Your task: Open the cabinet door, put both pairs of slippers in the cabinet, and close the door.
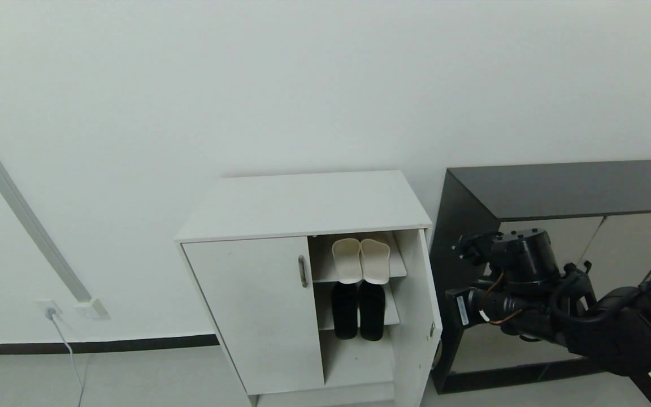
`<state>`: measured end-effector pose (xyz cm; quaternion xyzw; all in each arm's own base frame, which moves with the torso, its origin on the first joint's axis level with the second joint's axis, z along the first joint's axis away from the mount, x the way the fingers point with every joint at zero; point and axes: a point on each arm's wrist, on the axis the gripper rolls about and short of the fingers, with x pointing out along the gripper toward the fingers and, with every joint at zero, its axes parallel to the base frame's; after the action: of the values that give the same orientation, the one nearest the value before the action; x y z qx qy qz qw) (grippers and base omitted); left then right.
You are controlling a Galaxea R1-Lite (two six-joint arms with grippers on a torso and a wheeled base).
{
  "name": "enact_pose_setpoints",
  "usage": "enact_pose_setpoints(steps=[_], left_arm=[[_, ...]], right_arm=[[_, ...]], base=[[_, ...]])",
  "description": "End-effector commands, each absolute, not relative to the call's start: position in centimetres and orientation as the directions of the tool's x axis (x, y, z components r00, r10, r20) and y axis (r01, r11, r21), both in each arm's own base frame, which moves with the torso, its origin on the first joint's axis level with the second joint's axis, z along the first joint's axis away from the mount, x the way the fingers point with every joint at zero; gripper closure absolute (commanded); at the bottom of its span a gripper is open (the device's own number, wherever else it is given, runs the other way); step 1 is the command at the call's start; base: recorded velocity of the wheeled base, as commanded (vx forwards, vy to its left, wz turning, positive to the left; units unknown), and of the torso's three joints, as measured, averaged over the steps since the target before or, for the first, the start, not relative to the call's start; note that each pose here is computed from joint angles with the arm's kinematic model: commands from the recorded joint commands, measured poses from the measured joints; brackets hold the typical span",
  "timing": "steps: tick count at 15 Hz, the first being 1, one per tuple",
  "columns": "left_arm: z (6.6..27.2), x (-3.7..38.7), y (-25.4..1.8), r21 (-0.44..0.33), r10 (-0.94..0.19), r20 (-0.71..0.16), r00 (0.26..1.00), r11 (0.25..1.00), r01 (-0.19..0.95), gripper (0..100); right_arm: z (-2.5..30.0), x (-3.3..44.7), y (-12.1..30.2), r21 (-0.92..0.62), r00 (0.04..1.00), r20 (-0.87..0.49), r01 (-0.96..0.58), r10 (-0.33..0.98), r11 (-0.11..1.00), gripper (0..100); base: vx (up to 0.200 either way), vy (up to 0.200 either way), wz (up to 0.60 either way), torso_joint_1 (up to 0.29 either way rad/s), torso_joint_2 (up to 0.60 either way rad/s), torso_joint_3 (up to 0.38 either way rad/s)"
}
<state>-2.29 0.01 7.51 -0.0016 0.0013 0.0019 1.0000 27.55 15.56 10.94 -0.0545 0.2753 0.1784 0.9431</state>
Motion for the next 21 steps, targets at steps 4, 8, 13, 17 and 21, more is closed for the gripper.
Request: enact_pose_setpoints(steps=[4, 8, 13, 17, 21], left_arm=[[7.5, -2.3, 0.0, -0.005, 0.005, -0.003, 1.0, 1.0, -0.005, 100], [7.5, -2.3, 0.0, -0.005, 0.005, -0.003, 1.0, 1.0, -0.005, 100], [7.5, -2.3, 0.0, -0.003, 0.006, -0.003, 1.0, 1.0, -0.006, 100], [7.5, -2.3, 0.0, -0.005, 0.006, -0.003, 1.0, 1.0, -0.006, 100], [7.5, -2.3, 0.0, -0.005, 0.006, -0.003, 1.0, 1.0, -0.006, 100]], right_arm=[[7.3, 30.2, 16.6, -0.007, 0.788, -0.542, -0.352, 0.292, 0.936, 100], [6.9, 31.5, 17.3, 0.001, 0.795, -0.528, -0.352, 0.3, 0.936, 100], [5.9, 33.5, 18.5, 0.007, 0.804, -0.51, -0.352, 0.306, 0.936, 100], [5.7, 34.8, 19.6, 0.011, 0.813, -0.488, -0.36, 0.319, 0.933, 100], [5.3, 35.9, 20.5, 0.014, 0.819, -0.472, -0.364, 0.327, 0.931, 100]], base=[[0.0, 0.0, 0.0, 0.0, 0.0, 0.0], [0.0, 0.0, 0.0, 0.0, 0.0, 0.0], [0.0, 0.0, 0.0, 0.0, 0.0, 0.0], [0.0, 0.0, 0.0, 0.0, 0.0, 0.0], [0.0, 0.0, 0.0, 0.0, 0.0, 0.0]])
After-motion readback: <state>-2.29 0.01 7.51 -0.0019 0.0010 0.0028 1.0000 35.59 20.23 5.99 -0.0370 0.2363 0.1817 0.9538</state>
